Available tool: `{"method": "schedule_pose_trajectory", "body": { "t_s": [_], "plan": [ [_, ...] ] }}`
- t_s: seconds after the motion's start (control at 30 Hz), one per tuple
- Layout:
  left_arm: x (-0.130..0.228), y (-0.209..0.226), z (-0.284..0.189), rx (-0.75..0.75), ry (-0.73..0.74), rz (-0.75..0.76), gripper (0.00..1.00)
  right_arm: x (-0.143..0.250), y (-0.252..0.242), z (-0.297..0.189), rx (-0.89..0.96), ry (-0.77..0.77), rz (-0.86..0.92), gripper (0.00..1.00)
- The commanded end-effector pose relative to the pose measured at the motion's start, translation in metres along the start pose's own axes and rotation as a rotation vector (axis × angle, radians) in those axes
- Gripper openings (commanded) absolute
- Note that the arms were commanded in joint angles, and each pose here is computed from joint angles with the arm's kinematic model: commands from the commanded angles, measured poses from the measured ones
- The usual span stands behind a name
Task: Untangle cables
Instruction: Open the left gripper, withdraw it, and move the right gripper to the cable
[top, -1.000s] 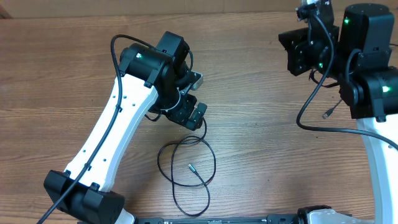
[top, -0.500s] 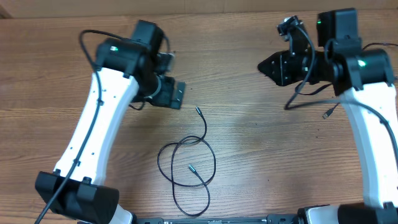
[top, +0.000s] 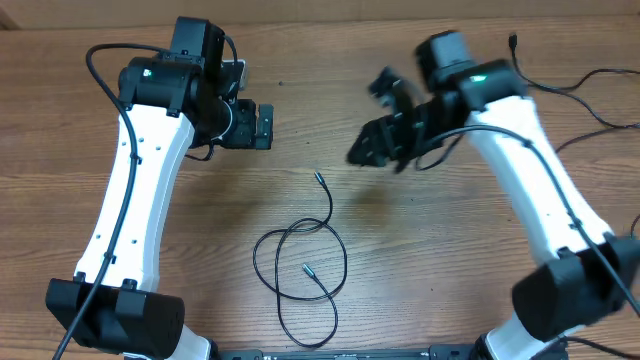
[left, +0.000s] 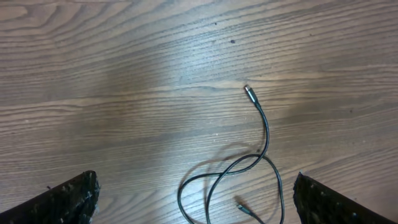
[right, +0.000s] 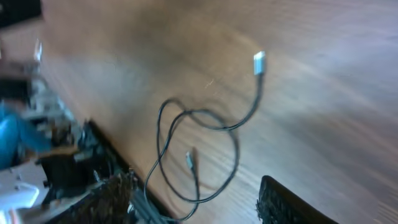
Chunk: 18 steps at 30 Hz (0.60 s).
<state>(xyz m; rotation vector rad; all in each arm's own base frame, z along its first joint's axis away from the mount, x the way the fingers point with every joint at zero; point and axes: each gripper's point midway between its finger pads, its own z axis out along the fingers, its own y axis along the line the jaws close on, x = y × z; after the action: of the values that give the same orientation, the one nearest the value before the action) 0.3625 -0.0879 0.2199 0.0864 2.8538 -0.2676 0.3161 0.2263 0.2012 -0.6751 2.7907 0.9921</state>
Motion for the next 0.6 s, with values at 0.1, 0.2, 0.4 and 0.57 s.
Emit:
{"method": "schedule_pose_trajectory", "body": {
  "t_s": [0.1, 0.2, 0.4, 0.57],
  "plan": [
    [-0.007, 0.013, -0.003, -0.063, -0.029, -0.046, 1.0, 0.025, 0.019, 0.045, -0.006, 0.124, -0.007, 0.67],
    [-0.011, 0.018, -0.004, -0.064, -0.048, -0.097, 1.0, 0.035, 0.022, 0.061, -0.007, 0.158, 0.022, 0.67],
    [-0.023, 0.023, -0.006, -0.059, -0.097, -0.176, 1.0, 0.051, 0.03, 0.094, -0.016, 0.19, 0.012, 0.72],
    [-0.026, 0.022, -0.006, -0.056, -0.108, -0.185, 1.0, 0.067, 0.036, 0.118, -0.024, 0.221, -0.022, 0.73]
  ]
}}
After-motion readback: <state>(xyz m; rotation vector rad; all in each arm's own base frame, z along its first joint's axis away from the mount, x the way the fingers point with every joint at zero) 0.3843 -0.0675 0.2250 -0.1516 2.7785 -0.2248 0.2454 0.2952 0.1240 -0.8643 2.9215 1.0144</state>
